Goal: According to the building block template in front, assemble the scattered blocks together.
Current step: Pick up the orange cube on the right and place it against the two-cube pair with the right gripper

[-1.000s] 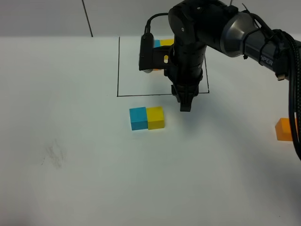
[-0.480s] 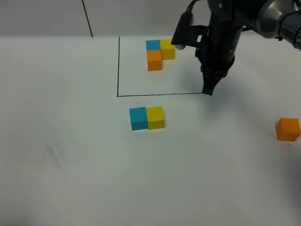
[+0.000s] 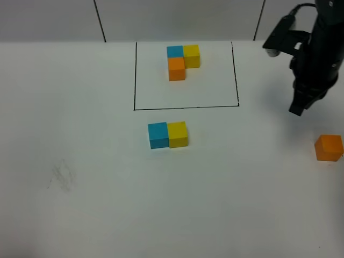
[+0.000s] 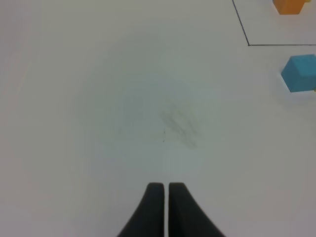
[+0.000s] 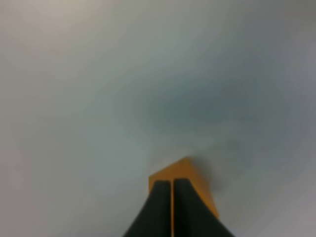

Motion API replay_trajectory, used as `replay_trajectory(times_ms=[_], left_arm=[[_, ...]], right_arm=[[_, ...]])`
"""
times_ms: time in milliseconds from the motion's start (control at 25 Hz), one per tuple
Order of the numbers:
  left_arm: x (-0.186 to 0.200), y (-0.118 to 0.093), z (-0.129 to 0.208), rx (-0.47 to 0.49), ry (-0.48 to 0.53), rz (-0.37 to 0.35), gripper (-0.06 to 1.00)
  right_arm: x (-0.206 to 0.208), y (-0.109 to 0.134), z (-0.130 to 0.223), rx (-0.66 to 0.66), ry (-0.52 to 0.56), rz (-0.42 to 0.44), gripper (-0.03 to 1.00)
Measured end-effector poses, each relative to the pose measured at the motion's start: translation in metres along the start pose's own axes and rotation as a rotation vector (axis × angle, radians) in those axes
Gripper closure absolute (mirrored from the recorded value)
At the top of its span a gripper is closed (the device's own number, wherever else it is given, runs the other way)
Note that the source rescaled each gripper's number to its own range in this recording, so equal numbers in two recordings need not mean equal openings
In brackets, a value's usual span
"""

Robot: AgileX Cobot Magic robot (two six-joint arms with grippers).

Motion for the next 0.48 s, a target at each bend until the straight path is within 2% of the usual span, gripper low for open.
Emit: replay_trajectory(times_ms=[280, 480], left_arm=[[0.000, 0.000, 0.000, 0.000, 0.000, 0.000, 0.94], [0.000, 0.000, 0.000, 0.000, 0.000, 0.000, 0.94]], right_arm=[[-0.005, 0.005, 0.069, -0.281, -0.002, 0.011, 0.95], [-0.018, 0.010, 0.092, -0.583, 0.014, 0.004, 0.95]])
Point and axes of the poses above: a point on each arm's last joint axis where the gripper is mounted, x pointing back along that axis away from the gripper, y along the wrist's bending axis when the last joint is at zero, z = x × y, the point moved 3 cm from there along -x, pointing out along that axis toward the gripper, and after that the axes turned 2 degrees about -x, right-handed, at the moved point
